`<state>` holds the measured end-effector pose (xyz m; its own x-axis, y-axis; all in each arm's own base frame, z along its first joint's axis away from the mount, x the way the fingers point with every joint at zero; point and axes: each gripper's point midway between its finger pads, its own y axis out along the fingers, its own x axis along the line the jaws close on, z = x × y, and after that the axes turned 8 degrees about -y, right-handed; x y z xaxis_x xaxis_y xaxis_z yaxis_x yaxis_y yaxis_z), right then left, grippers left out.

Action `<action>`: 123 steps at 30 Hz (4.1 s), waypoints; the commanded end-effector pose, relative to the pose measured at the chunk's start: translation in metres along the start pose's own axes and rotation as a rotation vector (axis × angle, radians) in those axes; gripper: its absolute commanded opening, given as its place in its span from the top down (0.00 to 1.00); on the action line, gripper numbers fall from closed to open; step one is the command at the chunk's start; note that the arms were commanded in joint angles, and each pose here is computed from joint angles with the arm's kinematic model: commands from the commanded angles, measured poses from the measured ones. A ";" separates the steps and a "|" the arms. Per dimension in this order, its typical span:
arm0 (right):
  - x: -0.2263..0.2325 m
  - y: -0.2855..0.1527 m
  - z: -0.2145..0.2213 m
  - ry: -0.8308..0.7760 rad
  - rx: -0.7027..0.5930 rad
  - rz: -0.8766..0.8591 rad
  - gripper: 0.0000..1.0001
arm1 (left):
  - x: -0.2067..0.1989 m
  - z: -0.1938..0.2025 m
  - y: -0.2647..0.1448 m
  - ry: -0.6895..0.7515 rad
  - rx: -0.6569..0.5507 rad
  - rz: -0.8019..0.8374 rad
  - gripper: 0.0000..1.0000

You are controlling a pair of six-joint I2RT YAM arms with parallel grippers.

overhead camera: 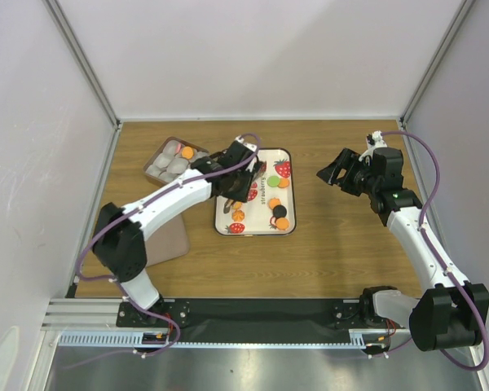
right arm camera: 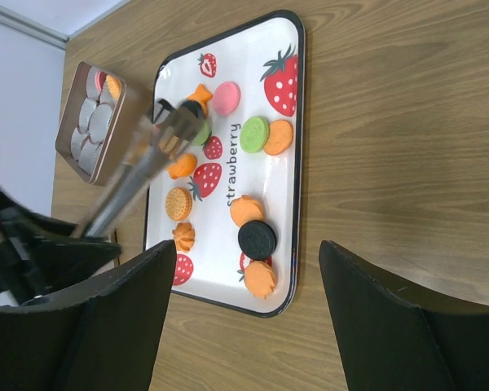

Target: Pack the cookies

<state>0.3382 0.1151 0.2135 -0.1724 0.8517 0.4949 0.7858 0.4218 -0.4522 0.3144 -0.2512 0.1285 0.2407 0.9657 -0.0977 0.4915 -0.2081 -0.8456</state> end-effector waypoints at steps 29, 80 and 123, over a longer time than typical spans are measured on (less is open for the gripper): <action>0.011 -0.001 -0.013 -0.032 -0.035 -0.027 0.23 | 0.171 -0.043 -0.003 -0.431 -0.169 -0.141 0.63; 0.012 -0.001 -0.014 -0.033 -0.038 -0.025 0.23 | 0.159 -0.073 -0.030 -0.387 -0.241 -0.087 0.48; 0.014 -0.002 -0.013 -0.042 -0.038 -0.031 0.23 | 0.019 0.009 0.029 -0.021 0.006 -0.076 0.46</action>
<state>0.3364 0.1216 0.2119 -0.1864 0.8487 0.4950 0.7754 0.4365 -0.4563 0.3230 -0.2318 0.0972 0.1779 0.9829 -0.0466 0.4856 -0.1289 -0.8646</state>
